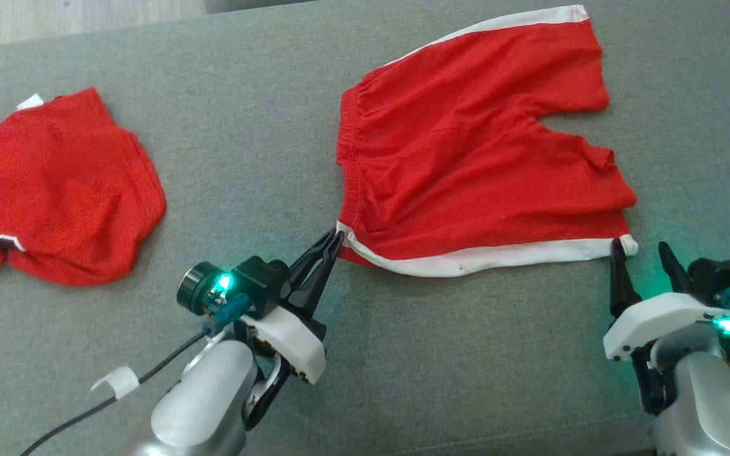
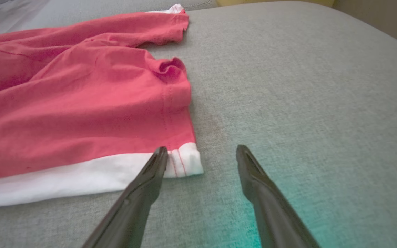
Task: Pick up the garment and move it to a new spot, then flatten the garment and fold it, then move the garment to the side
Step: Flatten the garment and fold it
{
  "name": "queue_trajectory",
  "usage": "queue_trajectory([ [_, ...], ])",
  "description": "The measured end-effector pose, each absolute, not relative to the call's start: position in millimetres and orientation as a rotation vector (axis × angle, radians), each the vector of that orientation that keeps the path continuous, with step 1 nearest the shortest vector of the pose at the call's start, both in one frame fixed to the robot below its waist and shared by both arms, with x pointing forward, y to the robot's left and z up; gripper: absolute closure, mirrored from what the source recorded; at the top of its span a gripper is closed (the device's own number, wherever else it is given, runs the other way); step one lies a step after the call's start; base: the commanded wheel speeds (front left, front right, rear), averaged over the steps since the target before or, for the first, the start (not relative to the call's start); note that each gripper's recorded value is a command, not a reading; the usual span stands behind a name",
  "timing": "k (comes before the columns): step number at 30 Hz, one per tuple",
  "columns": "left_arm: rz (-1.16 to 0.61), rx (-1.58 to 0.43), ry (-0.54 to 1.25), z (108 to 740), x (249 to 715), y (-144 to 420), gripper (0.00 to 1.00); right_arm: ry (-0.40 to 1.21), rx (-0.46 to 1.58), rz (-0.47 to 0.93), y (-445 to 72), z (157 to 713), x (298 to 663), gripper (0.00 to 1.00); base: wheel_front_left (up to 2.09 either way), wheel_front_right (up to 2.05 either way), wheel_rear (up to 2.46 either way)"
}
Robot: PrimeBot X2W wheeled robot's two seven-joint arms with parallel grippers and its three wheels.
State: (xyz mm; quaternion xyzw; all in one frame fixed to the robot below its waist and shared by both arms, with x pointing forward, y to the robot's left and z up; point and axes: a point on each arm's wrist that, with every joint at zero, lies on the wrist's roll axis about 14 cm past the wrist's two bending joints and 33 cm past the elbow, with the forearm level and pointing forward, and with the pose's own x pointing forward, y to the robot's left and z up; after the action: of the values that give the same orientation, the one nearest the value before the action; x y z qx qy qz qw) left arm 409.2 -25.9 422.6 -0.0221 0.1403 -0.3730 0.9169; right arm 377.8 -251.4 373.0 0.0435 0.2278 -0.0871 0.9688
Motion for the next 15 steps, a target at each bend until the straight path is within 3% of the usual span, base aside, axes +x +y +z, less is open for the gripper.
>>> queue_trajectory([
  [10, -0.764, -0.045, 0.295, 420.4, 407.5, -23.5, 1.0, 0.523, 0.045, -0.128, -239.9, 360.2, 383.3, 0.0, 0.0, 0.0, 0.0],
  [11, -0.766, -0.043, 0.295, 420.4, 407.0, -23.8, 1.0, 0.525, 0.043, -0.127, -239.5, 360.3, 383.9, 0.19, 0.0, 0.0, 0.0],
  [13, -0.769, -0.041, 0.296, 420.6, 405.9, -24.1, 1.0, 0.529, 0.039, -0.124, -239.2, 360.5, 383.8, 0.98, 0.0, 0.0, 0.0],
  [15, -0.767, -0.042, 0.295, 421.6, 406.0, -23.8, 1.0, 0.529, 0.028, -0.119, -238.4, 361.2, 383.5, 1.0, 0.0, 0.0, 0.0],
])
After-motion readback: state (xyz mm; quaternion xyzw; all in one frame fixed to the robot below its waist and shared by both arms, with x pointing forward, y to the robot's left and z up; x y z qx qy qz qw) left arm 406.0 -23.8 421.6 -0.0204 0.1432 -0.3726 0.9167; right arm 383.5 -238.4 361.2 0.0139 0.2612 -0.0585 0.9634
